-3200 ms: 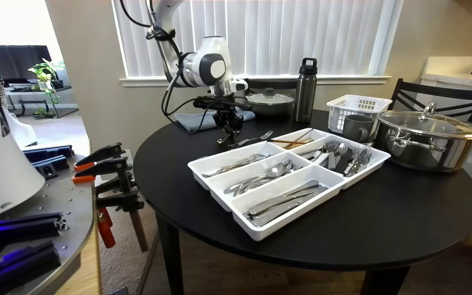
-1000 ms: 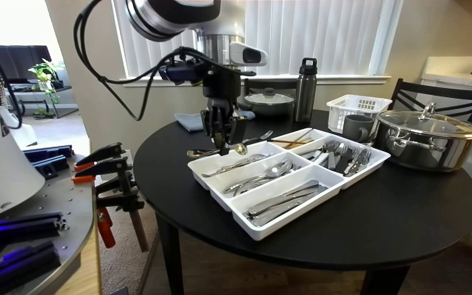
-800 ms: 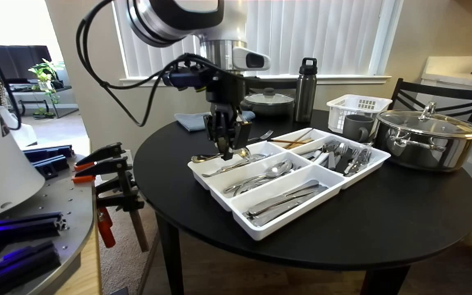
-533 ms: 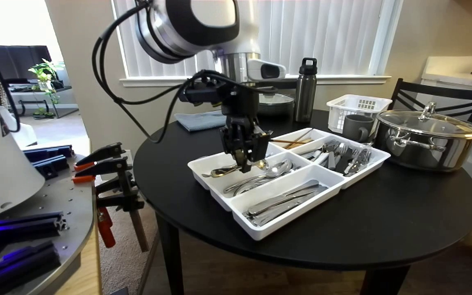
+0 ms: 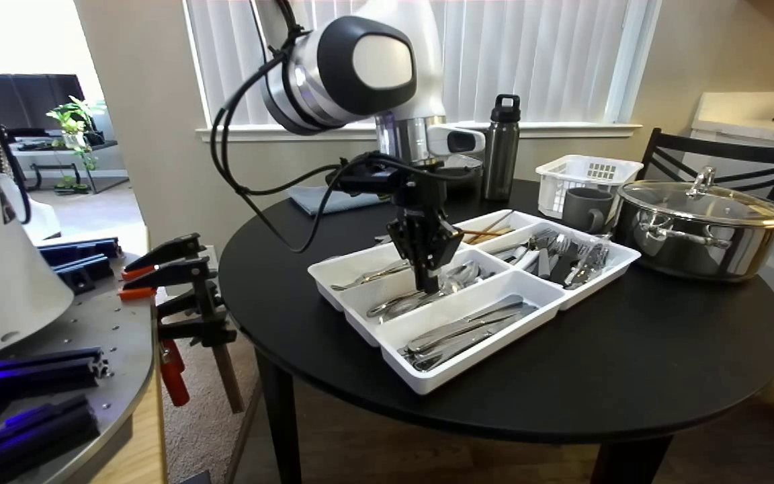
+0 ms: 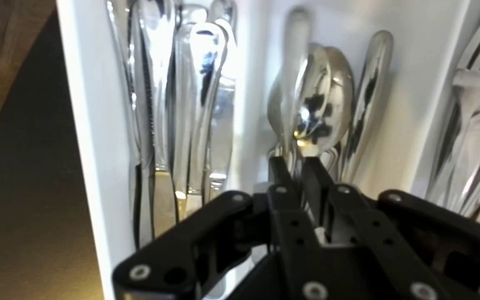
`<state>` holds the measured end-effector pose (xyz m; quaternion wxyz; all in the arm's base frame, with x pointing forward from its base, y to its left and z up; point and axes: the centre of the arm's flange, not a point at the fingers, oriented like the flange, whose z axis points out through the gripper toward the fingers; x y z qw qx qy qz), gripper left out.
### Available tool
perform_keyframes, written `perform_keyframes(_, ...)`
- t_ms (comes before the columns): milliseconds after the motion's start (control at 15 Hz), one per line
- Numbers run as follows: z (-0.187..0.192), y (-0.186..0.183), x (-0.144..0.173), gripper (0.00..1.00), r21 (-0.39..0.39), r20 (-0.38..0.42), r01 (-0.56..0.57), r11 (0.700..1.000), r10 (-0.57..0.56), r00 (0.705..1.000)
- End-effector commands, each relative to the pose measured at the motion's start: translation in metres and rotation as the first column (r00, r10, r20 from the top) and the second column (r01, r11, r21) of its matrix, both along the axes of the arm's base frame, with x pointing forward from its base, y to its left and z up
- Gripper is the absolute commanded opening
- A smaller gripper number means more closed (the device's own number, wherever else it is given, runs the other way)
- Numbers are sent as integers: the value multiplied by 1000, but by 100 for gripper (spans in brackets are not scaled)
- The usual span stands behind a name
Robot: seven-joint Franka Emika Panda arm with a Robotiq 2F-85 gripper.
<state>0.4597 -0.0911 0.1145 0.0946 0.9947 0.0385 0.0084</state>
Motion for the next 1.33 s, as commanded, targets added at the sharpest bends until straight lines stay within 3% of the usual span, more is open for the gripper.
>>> perform_keyframes(0,9,34,6,48,107,-5,5,994,-4,1000)
perform_keyframes(200,48,74,7,66,185,76,-57,981,44,996)
perform_keyframes(533,114,124,18,98,140,194,-181,973,152,969)
perform_keyframes(733,122,143,22,100,225,216,-223,948,175,961)
perform_keyframes(867,107,159,27,100,299,212,-230,926,171,962)
perform_keyframes(1067,86,190,27,100,426,205,-258,867,186,961)
perform_keyframes(1267,58,207,30,100,472,157,-236,850,182,971)
